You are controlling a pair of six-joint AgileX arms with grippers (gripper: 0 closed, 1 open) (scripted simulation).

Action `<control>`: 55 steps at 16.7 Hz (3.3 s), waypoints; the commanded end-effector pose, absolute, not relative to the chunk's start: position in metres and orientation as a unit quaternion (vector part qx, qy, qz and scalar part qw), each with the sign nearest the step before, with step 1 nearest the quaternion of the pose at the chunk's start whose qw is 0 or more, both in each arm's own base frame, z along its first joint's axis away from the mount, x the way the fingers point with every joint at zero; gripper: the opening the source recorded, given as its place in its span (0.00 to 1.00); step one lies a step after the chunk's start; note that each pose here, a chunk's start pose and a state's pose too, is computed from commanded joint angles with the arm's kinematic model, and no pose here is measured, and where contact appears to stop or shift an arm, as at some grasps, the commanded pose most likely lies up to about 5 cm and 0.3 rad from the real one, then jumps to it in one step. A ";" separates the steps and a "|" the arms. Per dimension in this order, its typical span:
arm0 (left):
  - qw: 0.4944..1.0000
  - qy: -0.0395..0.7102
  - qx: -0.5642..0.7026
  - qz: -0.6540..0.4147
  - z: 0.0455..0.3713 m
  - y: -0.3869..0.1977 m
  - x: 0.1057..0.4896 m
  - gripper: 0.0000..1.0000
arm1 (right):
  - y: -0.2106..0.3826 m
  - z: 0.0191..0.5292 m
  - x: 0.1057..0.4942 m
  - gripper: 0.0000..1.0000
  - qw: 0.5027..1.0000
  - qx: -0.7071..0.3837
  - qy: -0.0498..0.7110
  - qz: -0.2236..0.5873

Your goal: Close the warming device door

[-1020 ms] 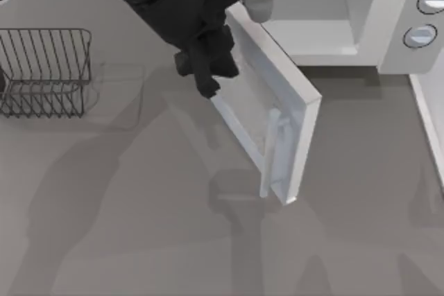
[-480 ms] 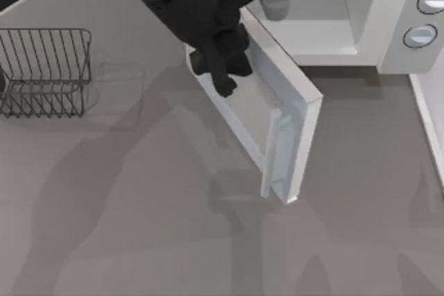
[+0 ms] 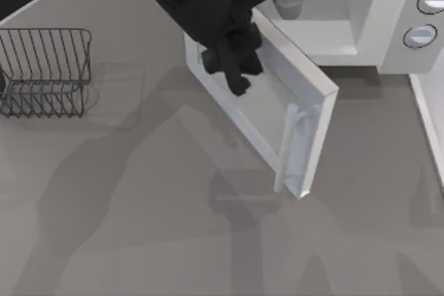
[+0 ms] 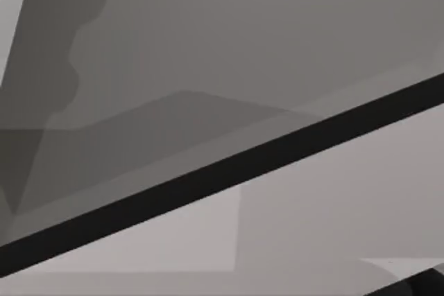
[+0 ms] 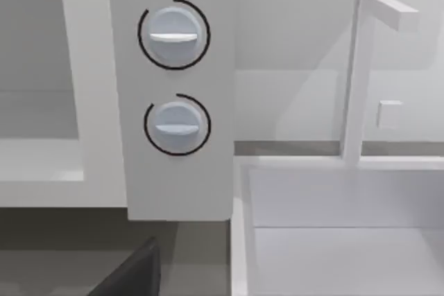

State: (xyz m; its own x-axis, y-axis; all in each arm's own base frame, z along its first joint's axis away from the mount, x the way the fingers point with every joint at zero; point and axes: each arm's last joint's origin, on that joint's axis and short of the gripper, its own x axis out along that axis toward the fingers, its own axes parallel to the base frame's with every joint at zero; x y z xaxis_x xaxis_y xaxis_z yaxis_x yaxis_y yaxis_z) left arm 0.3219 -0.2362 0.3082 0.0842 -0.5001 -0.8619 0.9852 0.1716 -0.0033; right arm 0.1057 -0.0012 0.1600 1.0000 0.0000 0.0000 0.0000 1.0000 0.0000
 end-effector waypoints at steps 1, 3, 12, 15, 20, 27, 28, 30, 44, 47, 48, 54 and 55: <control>0.664 0.381 0.318 -0.559 0.308 -0.239 0.322 0.00 | -0.001 0.160 0.106 1.00 1.000 0.000 0.000 0.000; 0.663 0.382 0.318 -0.559 0.308 -0.245 0.322 0.00 | -0.001 0.160 0.106 1.00 1.000 0.000 0.000 0.000; 0.654 0.404 0.312 -0.558 0.299 -0.255 0.321 0.00 | -0.001 0.160 0.106 1.00 1.000 0.000 0.000 0.000; 0.644 0.423 0.308 -0.558 0.290 -0.262 0.321 0.00 | -0.001 0.160 0.106 1.00 1.000 0.000 0.000 0.000; 0.665 0.381 0.317 -0.558 0.309 -0.270 0.321 0.00 | -0.001 0.160 0.106 1.00 1.000 0.000 0.000 0.000; 0.657 0.390 0.317 -0.561 0.305 -0.277 0.313 0.00 | -0.001 0.160 0.106 1.00 1.000 0.000 0.000 0.000; 0.654 0.394 0.317 -0.563 0.303 -0.282 0.310 0.00 | -0.001 0.160 0.106 1.00 1.000 0.000 0.000 0.000; 0.648 0.401 0.316 -0.565 0.300 -0.288 0.308 0.00 | -0.001 0.160 0.106 1.00 1.000 0.000 0.000 0.000; 0.650 0.402 0.315 -0.563 0.302 -0.295 0.317 0.00 | -0.001 0.160 0.106 1.00 1.000 0.000 0.000 0.000; 0.638 0.422 0.313 -0.564 0.292 -0.304 0.316 0.00 | -0.001 0.160 0.106 1.00 1.000 0.000 0.000 0.000; 0.639 0.419 0.313 -0.563 0.293 -0.306 0.316 0.00 | -0.001 0.160 0.106 1.00 1.000 0.000 0.000 0.000; 0.665 0.383 0.316 -0.558 0.309 -0.308 0.320 0.00 | -0.001 0.160 0.106 1.00 1.000 0.000 0.000 0.000; 0.665 0.383 0.316 -0.558 0.309 -0.307 0.320 0.00 | -0.001 0.160 0.106 1.00 1.000 0.000 0.000 0.000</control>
